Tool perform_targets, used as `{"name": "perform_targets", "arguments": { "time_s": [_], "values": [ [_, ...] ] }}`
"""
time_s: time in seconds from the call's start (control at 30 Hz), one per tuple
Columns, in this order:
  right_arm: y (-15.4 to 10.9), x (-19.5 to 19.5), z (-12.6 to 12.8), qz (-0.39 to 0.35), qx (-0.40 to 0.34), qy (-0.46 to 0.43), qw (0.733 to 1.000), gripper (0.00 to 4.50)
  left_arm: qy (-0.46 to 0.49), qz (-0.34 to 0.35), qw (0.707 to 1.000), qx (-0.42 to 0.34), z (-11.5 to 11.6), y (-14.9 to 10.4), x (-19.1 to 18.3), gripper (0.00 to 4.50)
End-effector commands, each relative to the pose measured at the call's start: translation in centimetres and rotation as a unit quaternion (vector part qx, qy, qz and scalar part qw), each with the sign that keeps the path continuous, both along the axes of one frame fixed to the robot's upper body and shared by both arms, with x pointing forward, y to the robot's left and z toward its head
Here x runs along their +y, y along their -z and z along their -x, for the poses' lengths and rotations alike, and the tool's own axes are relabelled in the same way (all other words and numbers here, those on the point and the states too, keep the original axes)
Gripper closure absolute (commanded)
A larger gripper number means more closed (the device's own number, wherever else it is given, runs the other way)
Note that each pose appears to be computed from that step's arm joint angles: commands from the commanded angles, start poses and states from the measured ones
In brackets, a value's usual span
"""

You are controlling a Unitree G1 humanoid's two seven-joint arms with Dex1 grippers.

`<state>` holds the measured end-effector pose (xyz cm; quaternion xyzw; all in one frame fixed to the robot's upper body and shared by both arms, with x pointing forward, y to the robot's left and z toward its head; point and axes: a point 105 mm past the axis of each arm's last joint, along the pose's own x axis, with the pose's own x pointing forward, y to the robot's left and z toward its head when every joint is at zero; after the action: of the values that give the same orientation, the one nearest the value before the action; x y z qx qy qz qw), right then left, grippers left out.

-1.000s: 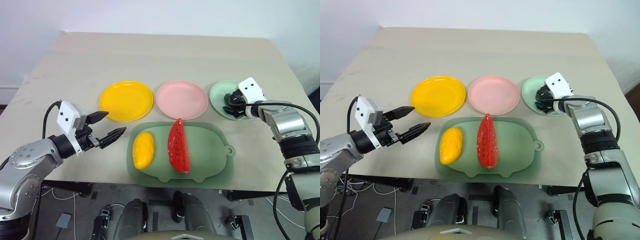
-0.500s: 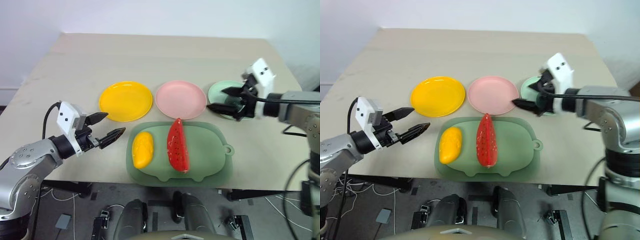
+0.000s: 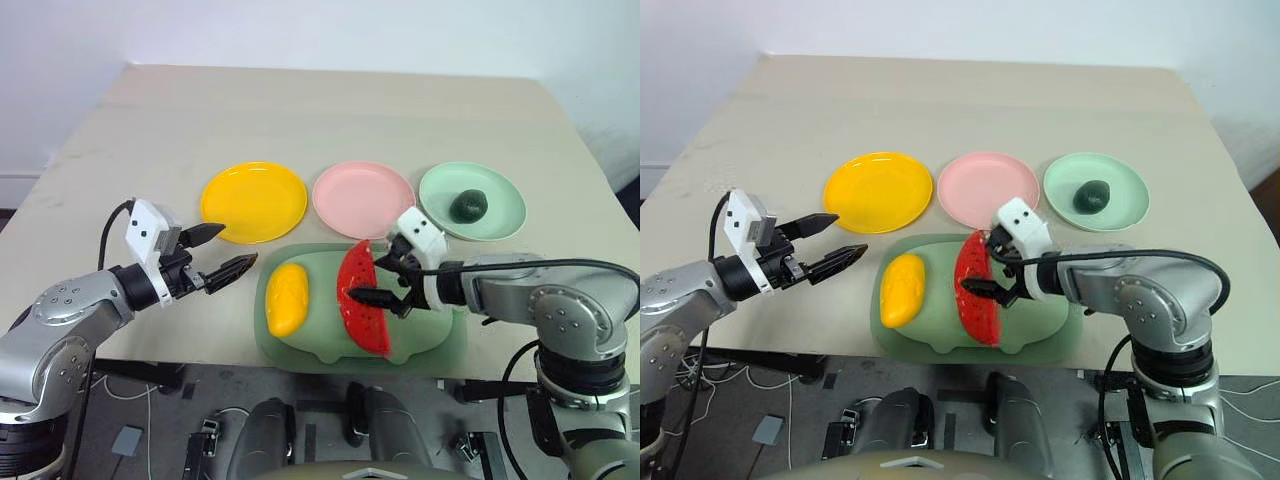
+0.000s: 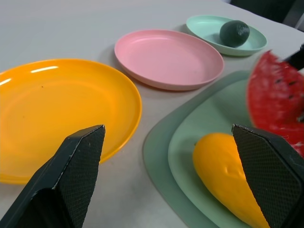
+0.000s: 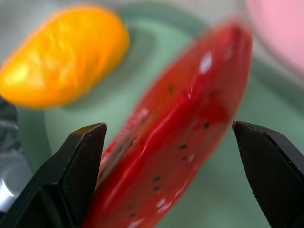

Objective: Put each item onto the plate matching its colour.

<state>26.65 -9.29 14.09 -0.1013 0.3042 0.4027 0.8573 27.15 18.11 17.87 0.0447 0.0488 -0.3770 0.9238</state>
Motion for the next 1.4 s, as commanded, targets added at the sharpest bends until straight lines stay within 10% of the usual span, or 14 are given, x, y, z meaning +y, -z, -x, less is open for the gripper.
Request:
{"name": "perform_targets", "arguments": {
  "time_s": [0.03, 0.2, 0.47, 0.73, 1.1, 1.3, 1.4],
  "values": [
    [0.2, -1.3, -0.2, 0.068, -0.03, 0.019, 0.997, 0.04, -0.002, -0.007, 1.0, -0.027, 0.4, -1.1, -0.1, 0.0],
    [0.5, -2.2, -0.6, 0.096, -0.034, 0.025, 0.994, 0.04, -0.006, -0.007, 1.0, -0.026, 0.6, -0.9, 0.0, 0.0],
    [-2.3, -2.6, -2.8, 0.083, -0.08, 0.018, 0.993, 1.91, -0.016, -0.008, 0.999, -0.037, 0.3, -1.1, 0.2, 0.0],
    [-8.8, -2.5, -9.7, 0.051, -0.194, 0.041, 0.979, 2.02, -0.021, -0.01, 0.999, -0.044, 0.2, -1.2, 0.5, 0.0],
    [-5.3, -1.3, -16.6, 0.118, -0.225, -0.007, 0.967, 2.02, -0.026, -0.026, 0.998, -0.051, 0.4, -1.5, -0.1, 0.0],
    [-6.7, -0.7, -17.0, 0.117, -0.273, -0.04, 0.954, 0.07, -0.028, -0.033, 0.999, -0.032, 1.3, -1.0, -0.5, 0.0],
    [-9.6, -0.1, -16.2, 0.098, -0.35, -0.065, 0.929, 0.03, -0.037, -0.032, 0.999, -0.017, 1.8, -1.1, -0.5, 0.0]
  ]
}}
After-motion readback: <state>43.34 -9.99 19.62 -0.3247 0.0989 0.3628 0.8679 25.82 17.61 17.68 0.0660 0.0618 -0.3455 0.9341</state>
